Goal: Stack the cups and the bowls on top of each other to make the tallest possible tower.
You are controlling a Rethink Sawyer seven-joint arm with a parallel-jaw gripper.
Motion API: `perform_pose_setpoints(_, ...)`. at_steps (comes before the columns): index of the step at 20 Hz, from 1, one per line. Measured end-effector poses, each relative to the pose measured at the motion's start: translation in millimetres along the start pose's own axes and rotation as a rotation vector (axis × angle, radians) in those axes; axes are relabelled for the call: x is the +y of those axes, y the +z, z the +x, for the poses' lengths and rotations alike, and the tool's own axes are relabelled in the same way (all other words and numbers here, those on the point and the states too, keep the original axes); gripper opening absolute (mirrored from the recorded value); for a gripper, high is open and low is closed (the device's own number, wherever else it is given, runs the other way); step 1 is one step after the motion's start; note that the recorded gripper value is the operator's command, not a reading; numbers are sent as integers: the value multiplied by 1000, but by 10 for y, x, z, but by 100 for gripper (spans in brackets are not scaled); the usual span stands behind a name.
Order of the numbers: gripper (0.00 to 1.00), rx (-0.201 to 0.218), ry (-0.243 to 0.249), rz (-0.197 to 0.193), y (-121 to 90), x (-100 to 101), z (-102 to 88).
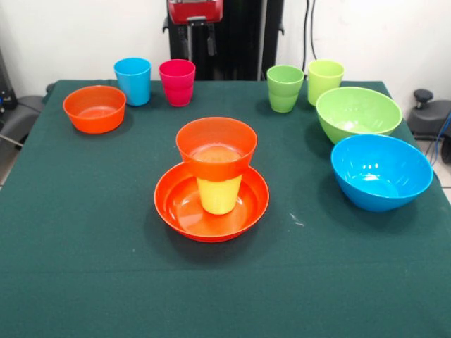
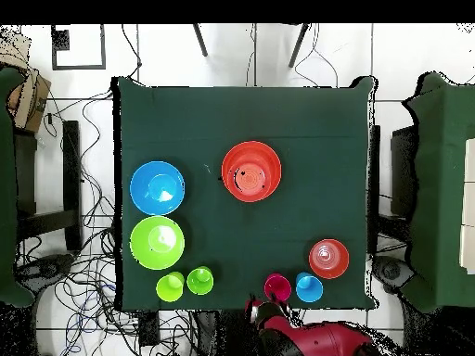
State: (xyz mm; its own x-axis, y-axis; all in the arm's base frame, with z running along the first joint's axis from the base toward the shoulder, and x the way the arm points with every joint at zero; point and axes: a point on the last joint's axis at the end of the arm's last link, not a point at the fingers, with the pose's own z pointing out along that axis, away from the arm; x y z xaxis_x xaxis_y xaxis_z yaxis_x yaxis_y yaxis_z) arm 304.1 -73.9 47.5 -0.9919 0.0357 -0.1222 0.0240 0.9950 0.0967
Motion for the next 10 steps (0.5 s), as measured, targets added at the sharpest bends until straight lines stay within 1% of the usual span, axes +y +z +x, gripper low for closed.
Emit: perform_pose_setpoints(10, 100, -13, -13, -13, 17, 38, -64)
